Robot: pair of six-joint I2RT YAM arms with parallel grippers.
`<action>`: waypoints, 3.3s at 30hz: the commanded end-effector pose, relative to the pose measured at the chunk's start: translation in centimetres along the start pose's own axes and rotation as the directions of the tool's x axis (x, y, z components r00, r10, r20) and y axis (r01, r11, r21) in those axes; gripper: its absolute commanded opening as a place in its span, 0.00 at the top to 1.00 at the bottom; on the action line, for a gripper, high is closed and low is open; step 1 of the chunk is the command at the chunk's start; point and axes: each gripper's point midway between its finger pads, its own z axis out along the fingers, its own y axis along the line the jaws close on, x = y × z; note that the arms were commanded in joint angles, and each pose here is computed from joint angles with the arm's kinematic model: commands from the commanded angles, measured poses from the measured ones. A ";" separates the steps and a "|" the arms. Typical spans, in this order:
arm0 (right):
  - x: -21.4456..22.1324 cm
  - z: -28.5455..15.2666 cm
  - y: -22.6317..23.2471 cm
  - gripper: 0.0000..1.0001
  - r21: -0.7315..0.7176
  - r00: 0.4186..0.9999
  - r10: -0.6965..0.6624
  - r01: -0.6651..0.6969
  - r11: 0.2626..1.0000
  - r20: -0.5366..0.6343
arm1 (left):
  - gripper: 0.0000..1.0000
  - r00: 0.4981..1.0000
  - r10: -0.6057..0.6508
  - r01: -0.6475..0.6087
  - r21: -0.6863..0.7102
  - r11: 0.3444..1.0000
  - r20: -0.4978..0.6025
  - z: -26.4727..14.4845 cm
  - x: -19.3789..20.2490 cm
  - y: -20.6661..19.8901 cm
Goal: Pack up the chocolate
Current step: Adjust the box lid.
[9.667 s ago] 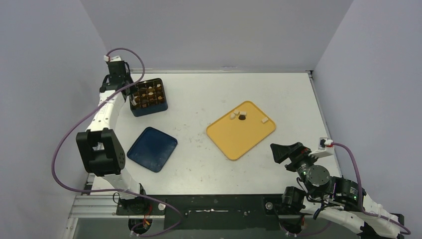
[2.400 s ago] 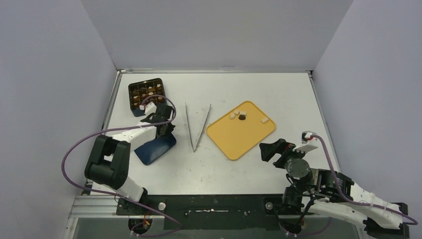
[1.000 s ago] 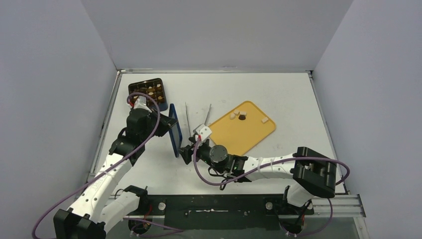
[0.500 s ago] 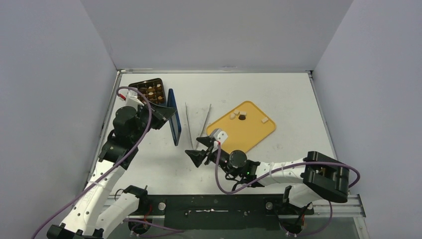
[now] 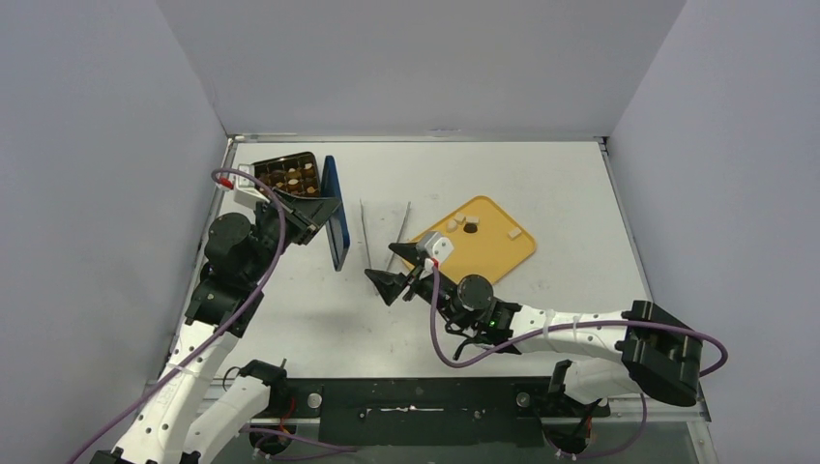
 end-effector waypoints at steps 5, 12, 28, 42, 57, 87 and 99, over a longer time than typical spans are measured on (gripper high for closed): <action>-3.0 0.8 -0.3 0.31 0.054 0.960 -0.251 0.246 0.968 0.124 | 1.00 0.994 -0.078 0.067 0.140 0.988 0.079 -0.7 -2.5 -4.6; -2.6 1.7 0.9 0.26 0.020 0.952 -0.273 0.272 0.962 0.136 | 1.00 0.989 -0.087 0.071 0.133 0.989 0.120 -0.7 -3.5 -4.8; 0.4 4.9 1.6 0.35 0.044 0.949 -0.256 0.253 0.967 0.186 | 1.00 0.976 -0.147 0.114 0.199 0.973 0.158 -0.5 -4.5 -6.0; 1.7 7.9 0.3 0.47 0.178 0.955 -0.221 0.187 0.966 0.198 | 1.00 0.977 -0.149 0.115 0.214 0.970 0.150 -0.7 -4.6 -6.9; 1.7 8.9 -0.2 0.79 0.203 0.953 -0.201 0.156 0.967 0.226 | 1.00 0.977 -0.146 0.116 0.188 0.975 0.158 -0.9 -4.5 -6.3; -3.5 9.1 -13.5 0.99 0.461 0.877 -0.451 0.473 0.751 -0.166 | 0.03 0.857 0.515 -0.408 -0.567 0.716 0.034 0.5 -14.1 5.6; -5.4 9.3 -13.6 0.98 0.463 0.886 -0.441 0.454 0.761 -0.145 | 0.21 0.872 0.473 -0.185 -0.811 0.556 0.126 -1.0 -22.7 19.6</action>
